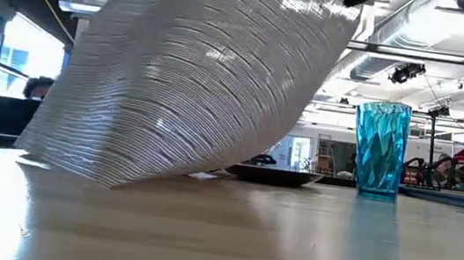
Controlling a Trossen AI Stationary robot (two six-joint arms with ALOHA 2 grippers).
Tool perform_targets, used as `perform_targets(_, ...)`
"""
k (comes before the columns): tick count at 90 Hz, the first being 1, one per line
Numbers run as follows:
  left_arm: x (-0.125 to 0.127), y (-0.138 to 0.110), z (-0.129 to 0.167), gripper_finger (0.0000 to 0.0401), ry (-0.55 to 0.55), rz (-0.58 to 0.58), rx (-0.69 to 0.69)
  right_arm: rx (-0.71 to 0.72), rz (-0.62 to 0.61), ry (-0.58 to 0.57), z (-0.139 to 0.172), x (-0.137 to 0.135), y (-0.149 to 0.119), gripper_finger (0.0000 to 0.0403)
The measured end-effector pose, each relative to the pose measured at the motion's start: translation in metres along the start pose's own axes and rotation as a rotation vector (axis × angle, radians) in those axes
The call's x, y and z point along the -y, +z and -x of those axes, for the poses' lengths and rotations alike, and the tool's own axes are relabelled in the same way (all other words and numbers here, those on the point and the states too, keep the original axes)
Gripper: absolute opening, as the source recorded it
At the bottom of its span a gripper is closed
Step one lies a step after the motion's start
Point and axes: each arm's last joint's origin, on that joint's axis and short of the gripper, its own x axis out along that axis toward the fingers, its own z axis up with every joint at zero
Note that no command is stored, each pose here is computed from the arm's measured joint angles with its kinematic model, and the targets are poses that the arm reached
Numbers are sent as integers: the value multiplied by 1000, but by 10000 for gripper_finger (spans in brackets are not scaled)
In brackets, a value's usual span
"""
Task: Set table place
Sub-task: Prepare the gray tablemat
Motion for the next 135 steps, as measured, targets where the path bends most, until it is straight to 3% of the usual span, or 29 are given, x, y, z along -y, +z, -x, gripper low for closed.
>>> perform_targets(24, 49, 1, 11, 0, -226, 192, 4, -52, -123, 225, 21, -27, -13, 0)
perform_targets(49, 120, -6, -38, 0, -301, 188, -167, -53, -196, 346, 9, -77, -39, 0)
perform_targets(69, 168, 1, -62, 0, -408, 192, -118, 134, -246, 437, -2, -102, -37, 0)
perform_targets(79, 183, 5, -63, 0, -462, 215, -78, 225, -274, 565, -23, -115, -37, 0)
perform_targets(96, 203, 10, -63, 0, -557, 271, -32, 261, -320, 739, -75, -127, -38, 0)
perform_targets(115, 222, 3, -77, 0, -570, 286, -76, 226, -256, 890, -129, -136, -23, 0)
perform_targets(135, 226, -1, -87, 0, -552, 328, -110, 120, -165, 979, -176, -175, -26, 0)
